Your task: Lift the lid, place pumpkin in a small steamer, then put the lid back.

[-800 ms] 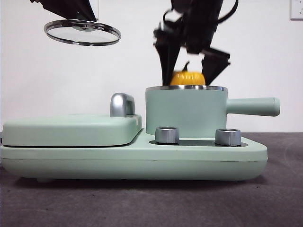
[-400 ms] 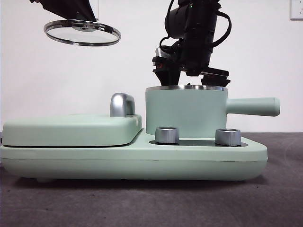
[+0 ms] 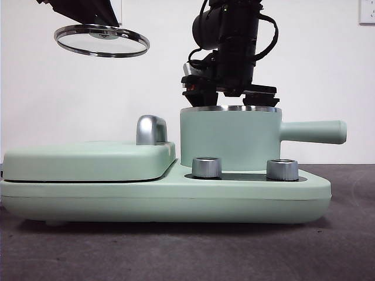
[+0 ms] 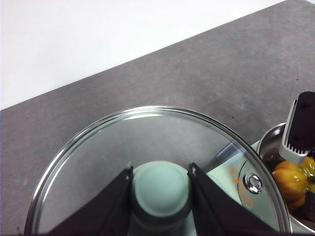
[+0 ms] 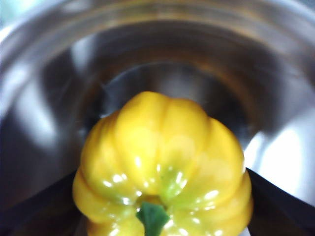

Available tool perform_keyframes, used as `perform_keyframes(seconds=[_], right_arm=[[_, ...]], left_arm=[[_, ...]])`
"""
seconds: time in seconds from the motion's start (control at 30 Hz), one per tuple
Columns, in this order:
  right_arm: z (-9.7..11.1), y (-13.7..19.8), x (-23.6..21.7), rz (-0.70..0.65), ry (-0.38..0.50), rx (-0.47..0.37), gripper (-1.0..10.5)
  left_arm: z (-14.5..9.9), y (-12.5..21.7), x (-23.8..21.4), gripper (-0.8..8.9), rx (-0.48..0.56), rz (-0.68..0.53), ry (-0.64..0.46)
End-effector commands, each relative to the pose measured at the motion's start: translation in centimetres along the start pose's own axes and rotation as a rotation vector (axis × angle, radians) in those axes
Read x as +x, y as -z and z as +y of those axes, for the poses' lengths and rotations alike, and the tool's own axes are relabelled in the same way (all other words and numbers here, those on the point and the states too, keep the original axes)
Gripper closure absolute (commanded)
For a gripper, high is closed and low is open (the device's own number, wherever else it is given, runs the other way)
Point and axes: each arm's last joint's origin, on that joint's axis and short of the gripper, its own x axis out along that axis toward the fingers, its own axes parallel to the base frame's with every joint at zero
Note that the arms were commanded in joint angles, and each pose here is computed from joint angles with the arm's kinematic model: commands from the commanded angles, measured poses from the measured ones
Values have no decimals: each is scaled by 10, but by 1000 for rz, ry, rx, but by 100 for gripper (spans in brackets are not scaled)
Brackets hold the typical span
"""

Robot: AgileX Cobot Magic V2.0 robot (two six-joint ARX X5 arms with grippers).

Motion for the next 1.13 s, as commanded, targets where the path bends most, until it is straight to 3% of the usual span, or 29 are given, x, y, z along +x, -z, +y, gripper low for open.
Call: perform_keyframes(seconds=[0.03,0.37,0.5,0.7,0.97,1.13], right_arm=[[4,-5,5,1,-5,-19,590],[4,-5,14,37,-1,-18,551],[4,-5,14,38,0,-17,444],[3,-6,8,31,0,-13,394],[7,-12,-55,-79,-13,-16,396],[8,3,-101,-190,-12,-13,398]], left_arm=[[0,-11,-7,732,10,-57,-4],[0,-11,-7,732,9,-57,-4],[0,-11,-7,732,9,-57,-4],[0,-11,-7,732,9,-57,-4],[0,-12,-7,732,-2,-58,-3],[0,-12,-7,732,-2,-58,-3]])
